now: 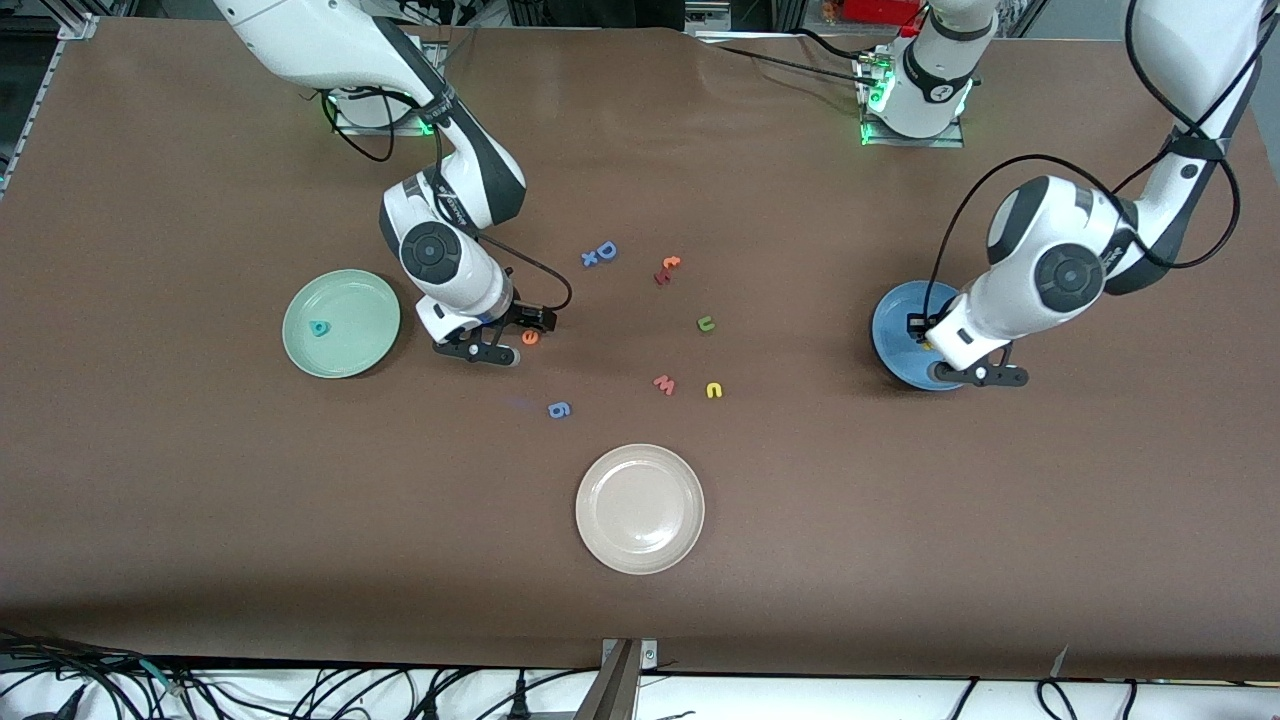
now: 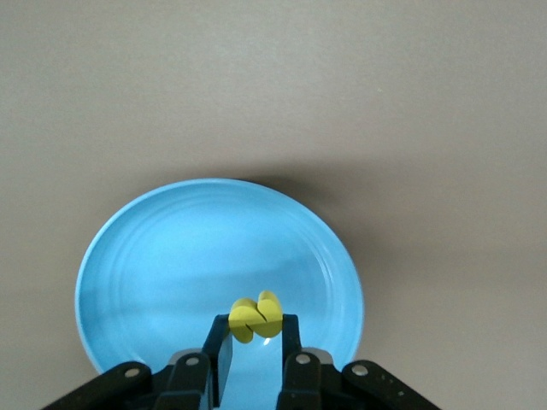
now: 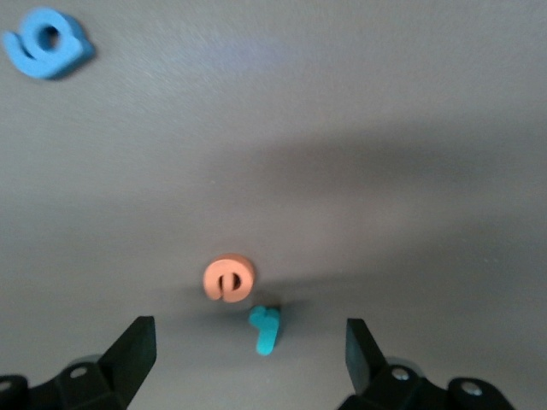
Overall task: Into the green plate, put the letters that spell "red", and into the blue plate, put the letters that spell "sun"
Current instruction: 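Release the 2 on the blue plate while the right gripper grasps teal 7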
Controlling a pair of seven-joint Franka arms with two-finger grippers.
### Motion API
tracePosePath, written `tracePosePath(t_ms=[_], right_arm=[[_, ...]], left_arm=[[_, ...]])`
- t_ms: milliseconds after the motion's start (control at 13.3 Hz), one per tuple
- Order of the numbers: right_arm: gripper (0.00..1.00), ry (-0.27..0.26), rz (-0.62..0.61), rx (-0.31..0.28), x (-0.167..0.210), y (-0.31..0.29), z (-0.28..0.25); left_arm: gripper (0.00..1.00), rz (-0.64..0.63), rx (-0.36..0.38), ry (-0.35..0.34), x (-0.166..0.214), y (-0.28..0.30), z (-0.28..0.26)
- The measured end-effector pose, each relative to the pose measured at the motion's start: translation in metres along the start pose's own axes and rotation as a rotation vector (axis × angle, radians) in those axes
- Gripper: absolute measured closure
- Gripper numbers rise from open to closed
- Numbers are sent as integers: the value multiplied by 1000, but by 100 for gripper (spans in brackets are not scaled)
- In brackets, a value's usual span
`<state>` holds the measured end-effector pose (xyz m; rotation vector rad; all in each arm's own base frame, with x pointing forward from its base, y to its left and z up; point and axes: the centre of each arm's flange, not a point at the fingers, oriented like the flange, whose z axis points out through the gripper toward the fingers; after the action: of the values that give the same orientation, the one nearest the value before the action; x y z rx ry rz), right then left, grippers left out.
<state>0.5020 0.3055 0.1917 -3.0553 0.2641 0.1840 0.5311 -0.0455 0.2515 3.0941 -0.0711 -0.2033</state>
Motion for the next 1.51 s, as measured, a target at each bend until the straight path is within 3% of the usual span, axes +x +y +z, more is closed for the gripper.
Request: tracePosePath(t_ms=[377, 603, 904, 1054, 1130, 1280, 1356, 1506], right_arm=[[4, -15, -4, -8, -3, 4, 14], [15, -19, -4, -11, -4, 5, 16], [19, -32, -3, -19, -5, 6, 25], [35, -31, -3, -19, -5, 6, 24], [35, -31, -3, -18, -5, 6, 24], [50, -29, -6, -16, -5, 5, 22], [51, -29, -6, -16, -5, 5, 21], [71, -26, -9, -13, -6, 3, 19]], left_arm=[[72, -14, -24, 56, -22, -22, 25], [45, -30, -25, 61, -22, -15, 22], [3, -35, 1, 43, -8, -1, 3], [0, -56, 28, 25, 4, 13, -17], [0, -77, 32, 31, 8, 26, -23], [0, -130, 27, 44, 10, 67, -28], [0, -156, 16, 47, 11, 91, -28], [0, -194, -14, 53, 14, 140, -29]])
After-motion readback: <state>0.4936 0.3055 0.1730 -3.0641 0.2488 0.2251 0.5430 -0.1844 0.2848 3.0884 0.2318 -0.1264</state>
